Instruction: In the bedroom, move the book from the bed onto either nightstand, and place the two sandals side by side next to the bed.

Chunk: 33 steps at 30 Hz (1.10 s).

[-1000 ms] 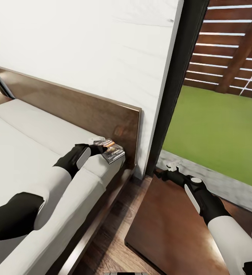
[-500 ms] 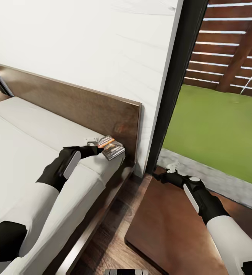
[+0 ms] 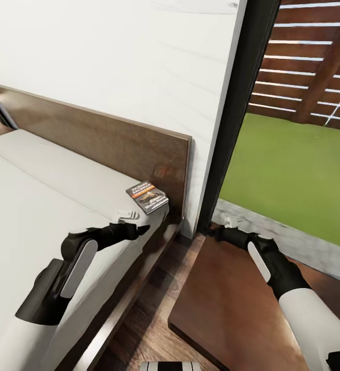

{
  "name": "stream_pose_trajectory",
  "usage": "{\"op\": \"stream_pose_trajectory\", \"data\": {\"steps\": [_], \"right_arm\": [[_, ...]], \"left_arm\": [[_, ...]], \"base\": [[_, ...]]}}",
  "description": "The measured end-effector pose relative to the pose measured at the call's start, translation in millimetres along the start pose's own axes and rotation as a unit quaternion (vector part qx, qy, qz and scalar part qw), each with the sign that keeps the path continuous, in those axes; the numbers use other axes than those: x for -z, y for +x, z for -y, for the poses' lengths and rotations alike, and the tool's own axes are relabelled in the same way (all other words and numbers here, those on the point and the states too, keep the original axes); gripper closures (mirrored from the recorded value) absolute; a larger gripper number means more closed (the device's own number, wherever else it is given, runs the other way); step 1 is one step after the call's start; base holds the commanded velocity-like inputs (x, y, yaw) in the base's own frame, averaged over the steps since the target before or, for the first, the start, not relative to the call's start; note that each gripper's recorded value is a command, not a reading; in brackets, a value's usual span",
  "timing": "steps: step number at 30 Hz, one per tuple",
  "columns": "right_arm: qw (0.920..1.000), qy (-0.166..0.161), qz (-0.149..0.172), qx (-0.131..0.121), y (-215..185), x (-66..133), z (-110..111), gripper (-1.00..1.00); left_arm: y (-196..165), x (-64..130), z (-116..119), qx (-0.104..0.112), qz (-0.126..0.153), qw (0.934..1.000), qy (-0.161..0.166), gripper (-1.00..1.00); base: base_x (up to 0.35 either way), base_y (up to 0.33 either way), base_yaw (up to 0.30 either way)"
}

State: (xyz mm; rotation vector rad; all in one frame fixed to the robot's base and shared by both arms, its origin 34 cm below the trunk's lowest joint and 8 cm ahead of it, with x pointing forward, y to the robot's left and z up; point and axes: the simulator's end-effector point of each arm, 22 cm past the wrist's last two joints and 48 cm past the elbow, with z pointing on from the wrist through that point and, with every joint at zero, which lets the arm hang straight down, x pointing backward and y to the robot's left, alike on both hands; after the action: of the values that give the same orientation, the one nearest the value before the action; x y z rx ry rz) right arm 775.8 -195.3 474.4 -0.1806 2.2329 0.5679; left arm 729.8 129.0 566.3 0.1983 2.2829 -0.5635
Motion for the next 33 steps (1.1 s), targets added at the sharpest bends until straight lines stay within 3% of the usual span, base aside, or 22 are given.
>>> {"op": "stream_pose_trajectory", "data": {"steps": [9, 10, 15, 17, 20, 21, 22, 27, 33], "right_arm": [[0.9939, -0.053, 0.021, -0.094, -41.8, 0.8, -22.8, -1.0], [0.9887, -0.075, 0.037, -0.125, -63.3, 1.5, -30.8, -1.0], [0.9759, -0.098, 0.038, -0.191, -73.8, -4.4, -31.4, -1.0], [0.9657, -0.124, 0.037, -0.225, -79.1, -8.9, -34.1, -1.0], [0.9463, -0.187, 0.039, -0.261, -91.8, -9.0, -46.5, -1.0], [0.9432, -0.196, 0.041, -0.265, -95.0, -8.3, -48.4, -1.0], [0.9331, -0.224, 0.046, -0.277, -105.7, -5.5, -54.0, -1.0], [0.9144, -0.273, 0.06, -0.293, -116.5, 3.2, -65.8, -1.0], [0.9051, -0.3, 0.069, -0.293, -119.4, 9.7, -73.5, -1.0]], "left_arm": [[1.3, 0.9, 2.3, 0.003, 0.003, 1.0, 0.003, -1.0], [0.4, 1.4, 2.1, 0.003, 0.005, 1.0, 0.003, -1.0], [-0.5, 1.9, 1.2, 0.003, 0.006, 1.0, 0.002, -1.0], [-0.6, 2.2, 0.5, 0.003, 0.006, 1.0, 0.002, -1.0], [-0.8, 2.4, -0.3, 0.003, 0.006, 1.0, 0.001, -1.0], [-0.8, 2.5, -0.4, 0.003, 0.006, 1.0, 0.001, -1.0], [-0.9, 2.7, -0.7, 0.004, 0.007, 1.0, 0.001, -1.0], [-3.9, 4.4, -5.3, 0.008, 0.011, 0.9999, -0.002, -1.0], [-4.5, 4.2, -5.3, 0.01, 0.012, 0.9999, -0.003, -1.0]], "base": [[0.0, 0.0, 0.0], [0.0, 0.0, 0.0], [0.0, 0.0, 0.0], [0.0, 0.0, 0.0], [0.0, 0.0, 0.0], [0.0, 0.0, 0.0], [0.0, 0.0, 0.0], [0.0, 0.0, 0.0], [0.0, 0.0, 0.0]]}}
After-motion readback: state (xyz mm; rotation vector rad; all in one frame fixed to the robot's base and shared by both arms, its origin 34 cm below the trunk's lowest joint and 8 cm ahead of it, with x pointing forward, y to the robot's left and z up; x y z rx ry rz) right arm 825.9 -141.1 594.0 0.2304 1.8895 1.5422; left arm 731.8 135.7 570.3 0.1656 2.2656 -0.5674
